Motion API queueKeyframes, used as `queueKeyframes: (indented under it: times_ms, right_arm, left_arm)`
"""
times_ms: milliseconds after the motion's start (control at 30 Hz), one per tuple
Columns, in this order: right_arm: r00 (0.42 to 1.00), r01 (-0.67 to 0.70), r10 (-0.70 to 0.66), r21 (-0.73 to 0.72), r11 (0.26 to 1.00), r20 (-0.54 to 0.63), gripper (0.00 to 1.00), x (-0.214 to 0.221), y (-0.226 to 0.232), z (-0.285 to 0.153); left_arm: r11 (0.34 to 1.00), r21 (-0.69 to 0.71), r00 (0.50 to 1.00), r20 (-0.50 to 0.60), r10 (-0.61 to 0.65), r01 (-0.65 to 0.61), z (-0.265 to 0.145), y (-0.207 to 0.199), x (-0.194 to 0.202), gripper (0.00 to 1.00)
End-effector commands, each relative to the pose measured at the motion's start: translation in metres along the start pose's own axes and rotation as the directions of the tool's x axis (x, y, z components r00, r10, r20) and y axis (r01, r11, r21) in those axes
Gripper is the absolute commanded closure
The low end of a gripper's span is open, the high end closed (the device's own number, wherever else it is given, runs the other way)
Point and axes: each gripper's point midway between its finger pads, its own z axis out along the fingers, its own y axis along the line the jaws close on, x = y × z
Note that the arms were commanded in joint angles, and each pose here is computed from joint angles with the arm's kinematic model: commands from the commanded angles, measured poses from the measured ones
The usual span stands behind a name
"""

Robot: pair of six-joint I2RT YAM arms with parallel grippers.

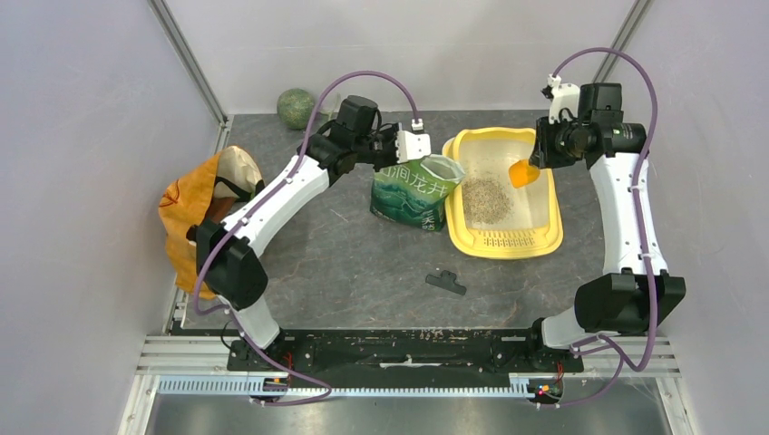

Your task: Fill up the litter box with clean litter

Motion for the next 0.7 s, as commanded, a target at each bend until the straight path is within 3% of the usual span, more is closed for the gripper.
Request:
queueKeyframes:
  times_ms: [0,300,500,667]
  right_arm:
    - [0.995,-0.024,0.035,-0.116,0.993,0.093,1.00,-0.028,0.025,-0.021]
    - [0.979,-0.081,0.134,-0.314,0.946,0.153,1.00,-0.060,0.059,-0.036]
    - [0.938,-0.126,0.275,-0.530,0.839,0.212,1.00,-0.085,0.094,-0.060]
    - [0.948,-0.204,0.315,-0.675,0.709,0.045,1.00,-0.061,0.120,-0.057]
  left_arm:
    - [0.988,-0.150,1.000,0.012,-0.028,0.029,-0.042,0.038,-0.010,0.98]
    - [0.979,-0.200,0.998,-0.052,-0.042,0.031,-0.079,0.050,0.012,0.98]
    - [0.984,-0.181,0.997,-0.078,-0.012,-0.002,-0.082,0.033,0.026,0.98]
    - [0.983,-0.181,0.996,-0.082,-0.026,0.011,-0.080,0.031,0.029,0.98]
